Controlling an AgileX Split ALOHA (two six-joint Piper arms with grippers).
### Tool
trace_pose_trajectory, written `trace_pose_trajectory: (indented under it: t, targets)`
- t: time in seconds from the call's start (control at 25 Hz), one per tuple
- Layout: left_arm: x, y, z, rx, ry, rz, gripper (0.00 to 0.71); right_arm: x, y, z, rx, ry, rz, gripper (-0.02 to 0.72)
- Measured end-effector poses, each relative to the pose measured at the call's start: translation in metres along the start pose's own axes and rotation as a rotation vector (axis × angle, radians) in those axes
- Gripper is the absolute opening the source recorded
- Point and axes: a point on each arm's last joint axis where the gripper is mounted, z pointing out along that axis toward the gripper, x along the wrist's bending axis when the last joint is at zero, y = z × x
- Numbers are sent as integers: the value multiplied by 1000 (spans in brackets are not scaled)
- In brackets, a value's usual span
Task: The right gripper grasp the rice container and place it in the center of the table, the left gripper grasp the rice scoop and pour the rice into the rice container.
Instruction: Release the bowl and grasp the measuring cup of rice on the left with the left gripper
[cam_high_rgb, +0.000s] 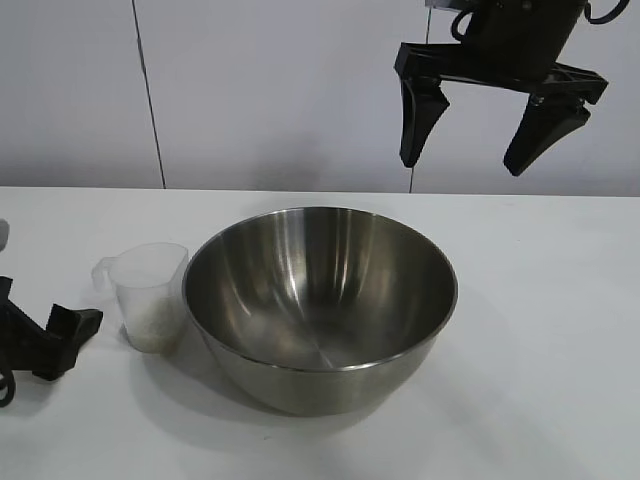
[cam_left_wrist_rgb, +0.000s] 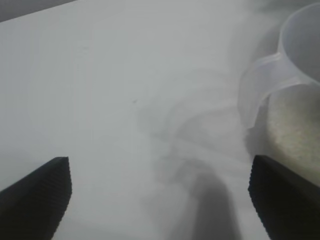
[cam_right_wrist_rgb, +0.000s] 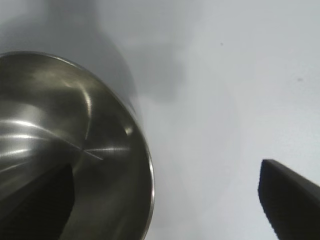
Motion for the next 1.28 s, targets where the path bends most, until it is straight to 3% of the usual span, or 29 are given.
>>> trace_pose_trajectory:
  t: [0.88,1.08,1.16,1.28]
  targets:
    - [5,16,30,-83,26,-25,668,0,0,0,1,3,1,694]
    - [7,24,29,-110,32,-87,546,0,0,0,1,4,2,694]
    - [7,26,29,-117,33,-94,463,0,0,0,1,4,2,694]
    - [6,26,29,-122,14,-88,279,0,0,0,1,4,2,694]
